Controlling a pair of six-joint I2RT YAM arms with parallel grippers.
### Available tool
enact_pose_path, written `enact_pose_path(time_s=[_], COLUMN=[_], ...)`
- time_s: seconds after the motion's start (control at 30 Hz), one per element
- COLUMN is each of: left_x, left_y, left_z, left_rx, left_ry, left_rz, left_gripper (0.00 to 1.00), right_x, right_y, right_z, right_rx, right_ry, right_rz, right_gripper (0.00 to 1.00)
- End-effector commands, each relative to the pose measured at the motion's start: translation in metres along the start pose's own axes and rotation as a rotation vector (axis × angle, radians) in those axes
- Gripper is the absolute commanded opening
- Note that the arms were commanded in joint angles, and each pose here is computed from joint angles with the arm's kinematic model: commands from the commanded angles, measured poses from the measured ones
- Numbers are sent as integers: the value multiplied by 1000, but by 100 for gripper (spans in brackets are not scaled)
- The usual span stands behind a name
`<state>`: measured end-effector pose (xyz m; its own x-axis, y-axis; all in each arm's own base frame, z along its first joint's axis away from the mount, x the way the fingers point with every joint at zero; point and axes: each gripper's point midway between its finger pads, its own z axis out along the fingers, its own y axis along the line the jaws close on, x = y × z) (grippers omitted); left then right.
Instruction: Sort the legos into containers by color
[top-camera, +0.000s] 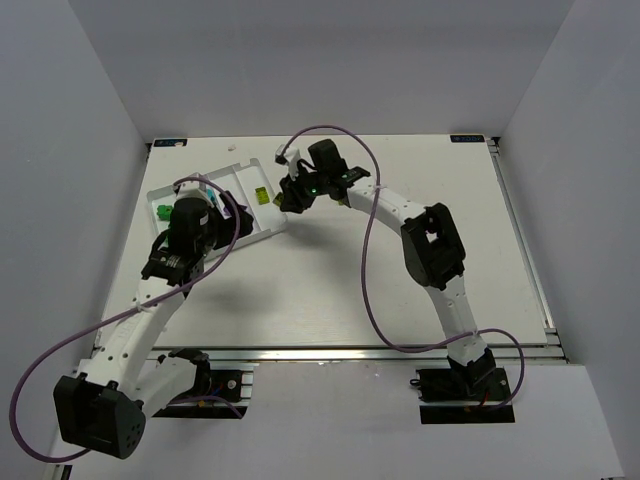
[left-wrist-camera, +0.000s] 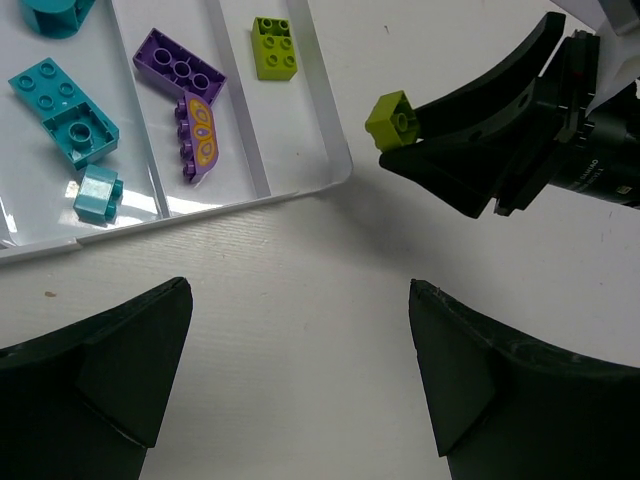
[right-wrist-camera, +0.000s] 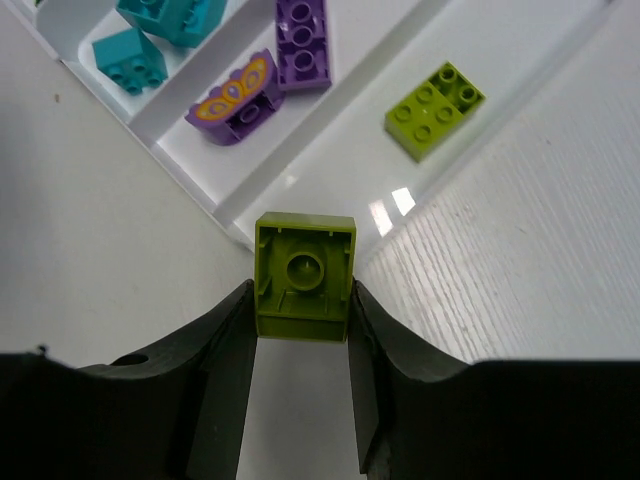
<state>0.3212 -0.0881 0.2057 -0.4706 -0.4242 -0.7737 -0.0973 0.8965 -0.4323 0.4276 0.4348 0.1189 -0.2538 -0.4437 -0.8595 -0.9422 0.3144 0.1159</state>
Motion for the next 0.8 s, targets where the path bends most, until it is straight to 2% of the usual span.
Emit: enact_pose_path(time_s=[0.0, 0.23, 0.27, 0.33, 0.37, 0.47, 0.7, 0.77], left_x=[-8, -9, -8, -7, -7, -6, -7, -8], left_y=[0, 0, 0, 0, 0, 2, 2, 2], left_z=[-8, -12, -11, -11, -11, -12, -15, -15], left_rx=[4, 8, 9, 11, 9, 6, 2, 1], left_ry=[-40, -54, -50, -47, -47, -45, -54, -57], left_rz=[-4, -14, -13, -13, -13, -13, -14, -18], left_gripper=[98, 98, 98, 98, 98, 98, 98, 98], right_x=[-37, -51, -51, -46, -47, -47, -53, -60], right_y=[10, 22, 22, 20, 19, 12, 2, 1], right_z=[10, 36, 38, 43, 45, 49, 52, 46], right_rx=[-35, -48, -42, -32, -20, 4, 41, 48], right_ry=[-105, -161, -160, -156, -160, -169, -182, -192], right_rz=[-47, -66, -72, -75, -79, -81, -109, -137], right_gripper=[0, 9, 16, 24, 36, 55, 75, 89])
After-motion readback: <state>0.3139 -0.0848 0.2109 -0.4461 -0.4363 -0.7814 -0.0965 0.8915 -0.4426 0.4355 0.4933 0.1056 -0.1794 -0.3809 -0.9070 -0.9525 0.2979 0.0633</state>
